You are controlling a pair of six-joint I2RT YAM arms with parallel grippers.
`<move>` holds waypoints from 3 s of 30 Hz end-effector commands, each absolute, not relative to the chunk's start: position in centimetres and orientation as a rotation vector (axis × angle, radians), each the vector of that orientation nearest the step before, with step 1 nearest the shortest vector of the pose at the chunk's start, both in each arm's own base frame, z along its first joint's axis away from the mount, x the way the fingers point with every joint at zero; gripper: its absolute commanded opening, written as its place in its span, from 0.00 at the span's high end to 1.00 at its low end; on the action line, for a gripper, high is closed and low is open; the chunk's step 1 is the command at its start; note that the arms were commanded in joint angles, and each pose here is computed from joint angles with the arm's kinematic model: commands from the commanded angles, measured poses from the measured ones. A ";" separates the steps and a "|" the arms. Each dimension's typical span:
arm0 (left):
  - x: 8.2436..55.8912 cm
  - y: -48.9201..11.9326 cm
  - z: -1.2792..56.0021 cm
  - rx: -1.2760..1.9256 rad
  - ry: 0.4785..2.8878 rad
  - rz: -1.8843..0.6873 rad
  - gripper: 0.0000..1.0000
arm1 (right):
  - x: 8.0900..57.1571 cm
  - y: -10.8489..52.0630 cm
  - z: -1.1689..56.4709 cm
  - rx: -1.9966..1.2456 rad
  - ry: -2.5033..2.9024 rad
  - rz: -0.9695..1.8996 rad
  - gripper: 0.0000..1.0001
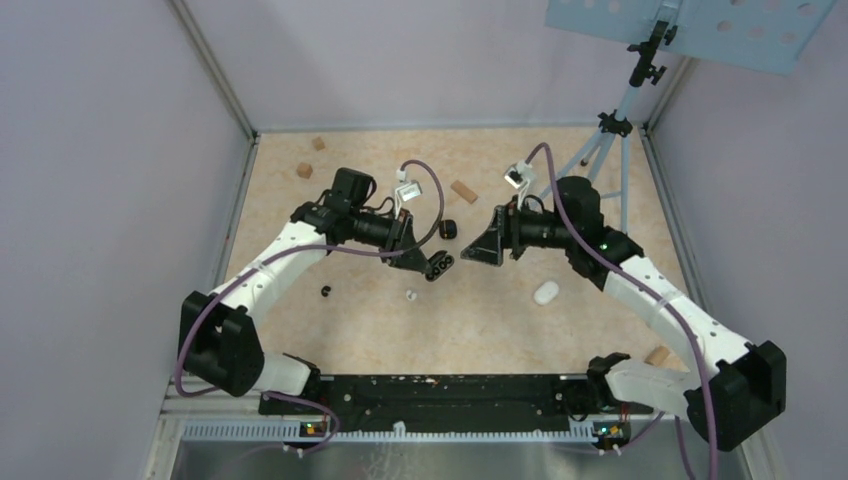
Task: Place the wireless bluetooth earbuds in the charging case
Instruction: Pass from the left arm to the right
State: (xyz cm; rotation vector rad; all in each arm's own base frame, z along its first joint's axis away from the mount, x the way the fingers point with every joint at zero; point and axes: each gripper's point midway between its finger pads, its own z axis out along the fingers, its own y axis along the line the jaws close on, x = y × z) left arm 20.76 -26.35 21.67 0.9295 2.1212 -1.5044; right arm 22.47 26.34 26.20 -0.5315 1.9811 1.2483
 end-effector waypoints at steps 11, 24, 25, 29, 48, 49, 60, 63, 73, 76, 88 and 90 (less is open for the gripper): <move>18.3 -25.9 22.7 1.090 2.016 -1.575 0.98 | 19.8 29.5 25.5 -0.736 1.894 1.642 0.25; 18.2 -26.1 22.8 1.082 2.032 -1.579 1.00 | 21.1 32.0 24.5 -0.696 1.895 1.672 0.29; 18.3 -26.0 22.8 1.079 2.033 -1.578 1.00 | 20.8 32.3 24.3 -0.715 1.906 1.686 0.29; 18.2 -26.1 22.8 1.080 2.036 -1.576 1.00 | 19.4 33.6 23.3 -0.801 1.946 1.714 0.32; 17.6 -26.1 22.8 1.099 2.041 -1.570 1.00 | 20.0 34.3 23.6 -0.769 1.932 1.695 0.34; 17.6 -26.1 22.8 1.100 2.040 -1.569 1.00 | 20.1 34.3 23.6 -0.765 1.936 1.683 0.33; 17.5 -26.0 22.5 1.098 2.055 -1.564 1.00 | 20.0 34.0 24.2 -0.771 1.934 1.654 0.48; 17.5 -26.0 22.5 1.100 2.057 -1.560 1.00 | 19.8 33.8 24.1 -0.778 1.946 1.652 0.51; 17.3 -26.2 22.4 1.110 2.060 -1.560 1.00 | 19.5 33.6 24.6 -0.786 1.935 1.649 0.60; 17.3 -26.2 22.3 1.112 2.059 -1.560 1.00 | 19.5 33.6 24.7 -0.784 1.932 1.651 0.60; 17.1 -26.2 22.2 1.123 2.062 -1.557 1.00 | 18.3 33.3 24.9 -0.842 1.923 1.696 0.64; 17.1 -26.2 22.3 1.129 2.053 -1.552 1.00 | 18.0 33.2 24.8 -0.857 1.928 1.702 0.60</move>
